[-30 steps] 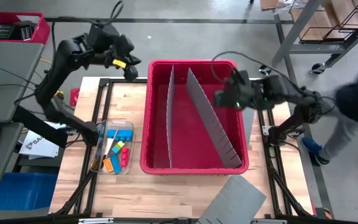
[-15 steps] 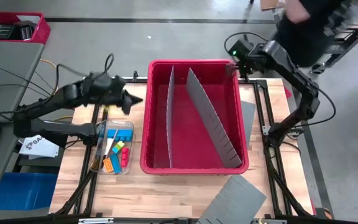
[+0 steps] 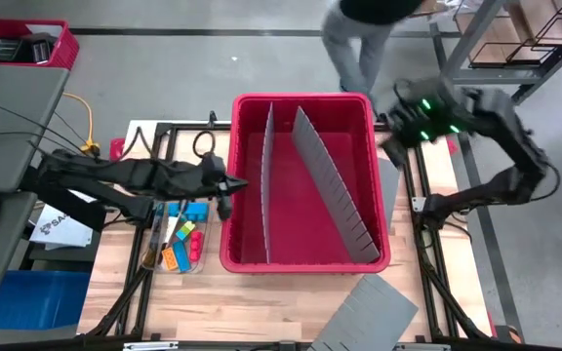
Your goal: Sort Items/Unsort Items
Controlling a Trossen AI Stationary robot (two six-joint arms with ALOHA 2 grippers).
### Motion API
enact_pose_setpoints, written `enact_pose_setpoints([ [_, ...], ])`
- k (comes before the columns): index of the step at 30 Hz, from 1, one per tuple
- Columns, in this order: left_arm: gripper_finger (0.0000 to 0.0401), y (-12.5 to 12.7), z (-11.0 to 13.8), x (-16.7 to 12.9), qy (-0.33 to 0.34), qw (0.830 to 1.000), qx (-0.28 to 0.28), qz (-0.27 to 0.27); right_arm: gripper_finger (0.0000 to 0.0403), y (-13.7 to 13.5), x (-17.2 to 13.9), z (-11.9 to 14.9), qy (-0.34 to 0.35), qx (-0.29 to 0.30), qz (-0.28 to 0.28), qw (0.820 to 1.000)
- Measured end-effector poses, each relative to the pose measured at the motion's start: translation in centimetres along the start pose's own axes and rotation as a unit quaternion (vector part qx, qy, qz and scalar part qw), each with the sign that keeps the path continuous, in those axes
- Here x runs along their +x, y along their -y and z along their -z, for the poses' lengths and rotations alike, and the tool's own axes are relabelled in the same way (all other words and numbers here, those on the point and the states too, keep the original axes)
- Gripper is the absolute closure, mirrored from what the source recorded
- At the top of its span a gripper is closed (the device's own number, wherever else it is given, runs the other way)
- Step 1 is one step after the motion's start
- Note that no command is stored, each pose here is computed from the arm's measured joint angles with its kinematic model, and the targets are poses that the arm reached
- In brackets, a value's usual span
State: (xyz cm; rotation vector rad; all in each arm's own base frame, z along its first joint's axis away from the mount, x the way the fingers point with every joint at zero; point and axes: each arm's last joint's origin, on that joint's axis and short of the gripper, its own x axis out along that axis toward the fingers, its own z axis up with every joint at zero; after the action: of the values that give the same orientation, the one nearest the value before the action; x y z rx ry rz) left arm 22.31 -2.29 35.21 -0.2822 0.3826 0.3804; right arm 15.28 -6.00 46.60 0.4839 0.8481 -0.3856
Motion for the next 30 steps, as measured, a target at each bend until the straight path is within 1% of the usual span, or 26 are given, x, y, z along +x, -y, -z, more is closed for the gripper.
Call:
enact_pose_setpoints([
  [3,0.0401,0.2,-0.6,0.6,0.034,0.999,-0.017,-0.006,0.0402,-2.9,-1.5,2.9,-0.046,-0.014,-0.065,0.997],
  [5,0.0401,-0.1,-1.5,0.4,0.057,0.998,-0.031,-0.008,0.0403,-5.0,-2.0,4.1,-0.060,-0.029,-0.114,0.991],
  [7,0.0401,-0.3,-2.6,-0.2,0.079,0.996,-0.043,-0.008,0.0403,-7.6,-1.8,5.1,-0.078,-0.041,-0.147,0.985],
  [9,0.0401,-0.6,-3.3,-1.0,0.096,0.995,-0.039,-0.013,0.0403,-10.6,-1.2,6.4,-0.095,-0.055,-0.155,0.982],
  [11,0.0401,-1.0,-3.9,-1.8,0.109,0.994,-0.023,-0.017,0.0403,-14.4,-0.1,8.1,-0.104,-0.077,-0.159,0.979],
  [13,0.0401,-1.3,-4.4,-2.7,0.121,0.992,-0.009,-0.018,0.0403,-18.5,1.6,10.6,-0.129,-0.088,-0.159,0.975],
  [14,0.0401,-1.5,-4.6,-3.3,0.129,0.991,-0.006,-0.016,0.0403,-20.5,2.6,12.0,-0.144,-0.084,-0.157,0.973],
  [16,0.0401,-1.9,-4.9,-4.3,0.143,0.990,0.001,-0.013,0.0403,-24.4,4.6,15.0,-0.168,-0.057,-0.162,0.971],
  [18,0.0401,-2.2,-5.0,-5.3,0.149,0.989,0.014,-0.005,0.0403,-28.4,7.0,17.7,-0.186,-0.001,-0.183,0.965],
  [20,0.0401,-2.4,-4.9,-6.2,0.145,0.989,0.032,0.015,0.0403,-32.4,10.3,20.2,-0.209,0.061,-0.224,0.950],
  [22,0.0401,-2.7,-4.7,-7.0,0.140,0.988,0.050,0.035,0.0403,-36.0,13.9,22.2,-0.225,0.130,-0.277,0.925],
  [24,0.0401,-3.0,-4.4,-7.7,0.128,0.988,0.059,0.055,0.0403,-39.2,16.9,23.4,-0.221,0.192,-0.354,0.888],
  [25,0.0401,-3.2,-4.3,-8.0,0.123,0.989,0.059,0.063,0.0403,-40.6,18.2,23.8,-0.217,0.209,-0.384,0.873],
  [26,0.0401,-3.3,-4.2,-8.2,0.118,0.989,0.056,0.068,0.0403,-41.8,19.4,24.3,-0.216,0.222,-0.400,0.862],
  [27,0.0401,-3.4,-4.0,-8.4,0.114,0.990,0.053,0.071,0.0403,-42.6,20.6,24.8,-0.222,0.222,-0.400,0.861],
  [30,0.0401,-3.8,-3.8,-9.0,0.105,0.991,0.053,0.070,0.0403,-44.3,23.6,26.4,-0.264,0.191,-0.362,0.873],
])
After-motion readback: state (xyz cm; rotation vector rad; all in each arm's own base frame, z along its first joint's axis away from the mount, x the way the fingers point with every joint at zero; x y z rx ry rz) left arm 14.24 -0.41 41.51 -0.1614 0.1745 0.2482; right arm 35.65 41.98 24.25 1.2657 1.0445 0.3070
